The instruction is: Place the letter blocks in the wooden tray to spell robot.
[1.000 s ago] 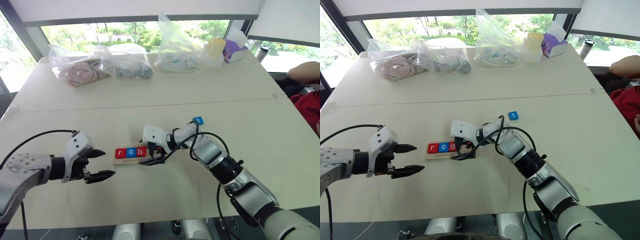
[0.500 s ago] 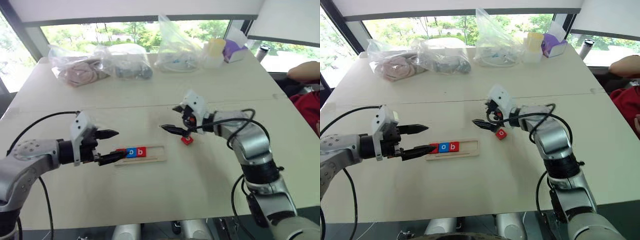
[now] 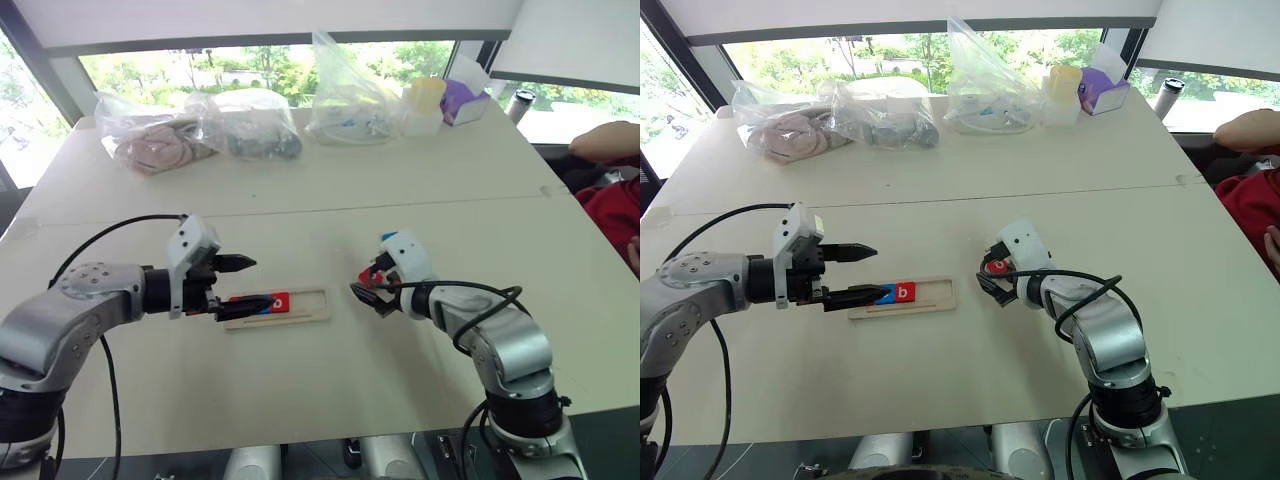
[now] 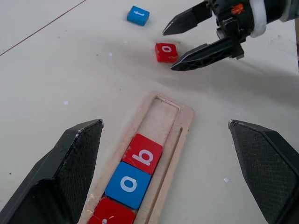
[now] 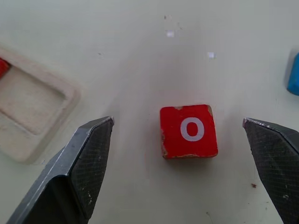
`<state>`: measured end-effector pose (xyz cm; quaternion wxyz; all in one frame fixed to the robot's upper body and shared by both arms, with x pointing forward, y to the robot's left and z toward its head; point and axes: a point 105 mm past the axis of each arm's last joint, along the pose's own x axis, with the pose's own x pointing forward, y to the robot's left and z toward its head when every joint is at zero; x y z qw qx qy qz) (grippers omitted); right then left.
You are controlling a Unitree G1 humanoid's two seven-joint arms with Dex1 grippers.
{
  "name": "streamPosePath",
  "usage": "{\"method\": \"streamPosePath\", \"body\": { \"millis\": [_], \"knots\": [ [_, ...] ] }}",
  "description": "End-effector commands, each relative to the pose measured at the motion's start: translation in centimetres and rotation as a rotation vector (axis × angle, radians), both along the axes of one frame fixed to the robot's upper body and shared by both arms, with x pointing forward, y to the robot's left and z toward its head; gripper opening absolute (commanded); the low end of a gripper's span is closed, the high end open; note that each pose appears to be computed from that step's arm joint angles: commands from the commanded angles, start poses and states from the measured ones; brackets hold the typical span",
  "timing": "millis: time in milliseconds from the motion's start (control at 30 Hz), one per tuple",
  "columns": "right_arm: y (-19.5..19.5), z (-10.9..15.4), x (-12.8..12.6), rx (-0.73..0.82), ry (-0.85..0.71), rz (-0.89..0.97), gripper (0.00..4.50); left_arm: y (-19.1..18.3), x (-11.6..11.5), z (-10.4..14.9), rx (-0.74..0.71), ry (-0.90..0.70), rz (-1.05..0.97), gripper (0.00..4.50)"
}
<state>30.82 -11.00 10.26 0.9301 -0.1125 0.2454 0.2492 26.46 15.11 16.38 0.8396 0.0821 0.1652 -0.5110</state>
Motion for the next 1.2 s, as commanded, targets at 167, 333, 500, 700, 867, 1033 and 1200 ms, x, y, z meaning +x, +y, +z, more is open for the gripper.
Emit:
{"method": "streamPosePath", "body": {
  "millis": [167, 333, 500, 700, 867, 1033, 1200],
  "knots": [
    [0.3, -0.5, 1.0, -0.024, -0.039, 0.001, 3.11, -0.1, 0.2, 0.8, 0.011, -0.047, -0.008, 4.5],
    [0.6, 0.3, 0.8, -0.028, -0.056, -0.003, 1.17, 0.1, 0.1, 0.6, 0.015, -0.047, -0.003, 4.5],
    [-1.8, 0.9, 0.5, -0.015, -0.053, -0.26, 1.17, -0.2, 0.2, 0.3, 0.023, -0.045, -0.027, 4.5],
    [-2.4, 0.4, -1.8, 0.187, 0.078, -0.539, 1.17, -0.7, 0.8, 0.3, 0.021, -0.044, -0.065, 4.5],
    [-2.0, -0.2, -2.7, 0.165, 0.089, -0.538, 1.17, -1.2, 1.5, 0.4, 0.024, -0.039, -0.116, 4.5],
    [-0.6, -0.9, -2.8, 0.184, 0.134, -0.493, 3.17, -1.5, 2.3, 0.2, 0.043, -0.048, -0.14, 4.5],
    [-3.4, 4.3, -1.2, 0.184, -0.088, -0.529, 4.44, -1.2, 2.1, 0.5, 0.048, -0.05, -0.144, 4.5]
  ]
}}
